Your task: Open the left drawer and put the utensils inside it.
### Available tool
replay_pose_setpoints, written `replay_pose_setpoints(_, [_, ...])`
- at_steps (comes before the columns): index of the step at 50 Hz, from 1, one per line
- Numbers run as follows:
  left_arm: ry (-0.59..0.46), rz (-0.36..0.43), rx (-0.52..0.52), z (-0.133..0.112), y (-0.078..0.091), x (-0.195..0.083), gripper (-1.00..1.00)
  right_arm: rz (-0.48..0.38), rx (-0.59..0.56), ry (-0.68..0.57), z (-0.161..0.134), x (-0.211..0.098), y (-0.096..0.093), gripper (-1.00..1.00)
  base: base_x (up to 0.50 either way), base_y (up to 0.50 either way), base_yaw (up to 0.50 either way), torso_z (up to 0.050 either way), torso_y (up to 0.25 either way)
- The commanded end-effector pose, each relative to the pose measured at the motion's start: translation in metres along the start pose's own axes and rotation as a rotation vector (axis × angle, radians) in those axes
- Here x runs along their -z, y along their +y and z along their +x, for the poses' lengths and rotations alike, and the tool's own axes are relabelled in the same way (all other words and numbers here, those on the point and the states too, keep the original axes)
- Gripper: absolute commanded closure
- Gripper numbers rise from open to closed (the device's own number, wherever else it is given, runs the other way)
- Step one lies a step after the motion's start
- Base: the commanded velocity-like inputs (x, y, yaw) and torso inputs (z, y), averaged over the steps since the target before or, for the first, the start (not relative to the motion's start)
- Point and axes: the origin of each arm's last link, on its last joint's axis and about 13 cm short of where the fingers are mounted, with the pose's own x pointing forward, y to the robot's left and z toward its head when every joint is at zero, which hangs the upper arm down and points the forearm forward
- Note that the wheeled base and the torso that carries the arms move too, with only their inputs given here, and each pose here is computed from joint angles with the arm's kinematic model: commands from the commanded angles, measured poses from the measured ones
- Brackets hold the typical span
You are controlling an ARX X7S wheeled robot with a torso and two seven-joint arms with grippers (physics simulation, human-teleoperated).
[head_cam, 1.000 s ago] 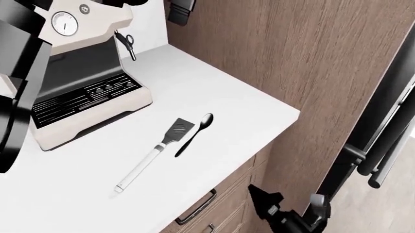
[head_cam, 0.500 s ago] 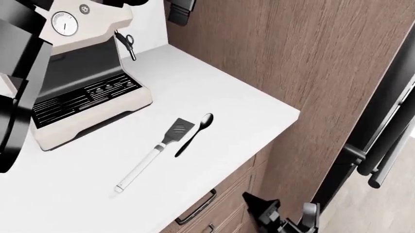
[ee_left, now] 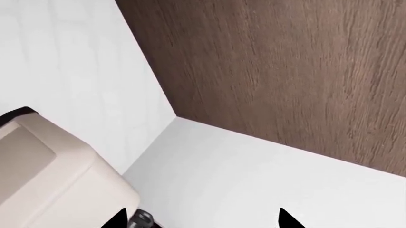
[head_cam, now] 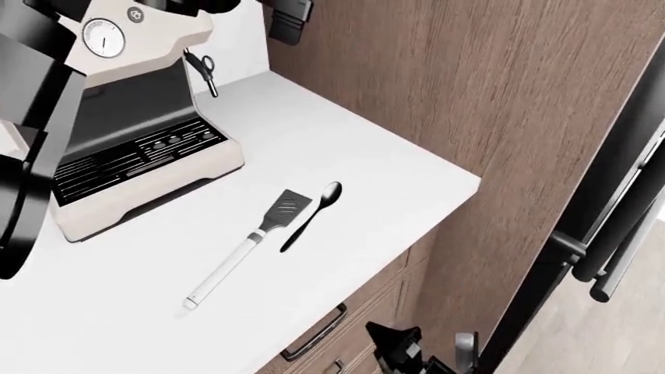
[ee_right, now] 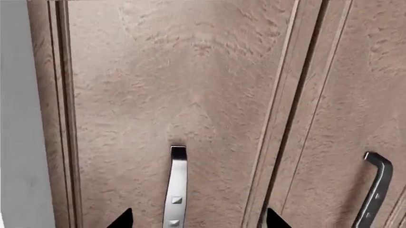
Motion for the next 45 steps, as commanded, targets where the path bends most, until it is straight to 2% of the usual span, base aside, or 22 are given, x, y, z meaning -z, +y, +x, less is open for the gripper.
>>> replay_pose_setpoints(1, [0.005,0.001,0.001,0.001,-0.001,0.003,-1.0,-0.001,0.018,0.064,0.013,0.004,-0.005,-1.0,0.0,0.0,0.0,0.0,0.0])
replay_pose_setpoints(25, [0.008,-0.001,0.002,0.0,0.0,0.003,-1.0,-0.001,-0.043,0.122,0.039,0.0,0.004,-1.0,0.0,0.0,0.0,0.0,0.0])
replay_pose_setpoints(45, [0.005,-0.003,0.004,0.0,0.0,0.003,-1.0,0.001,-0.05,0.203,0.055,0.01,0.009,-1.0,0.0,0.0,0.0,0.0,0.0])
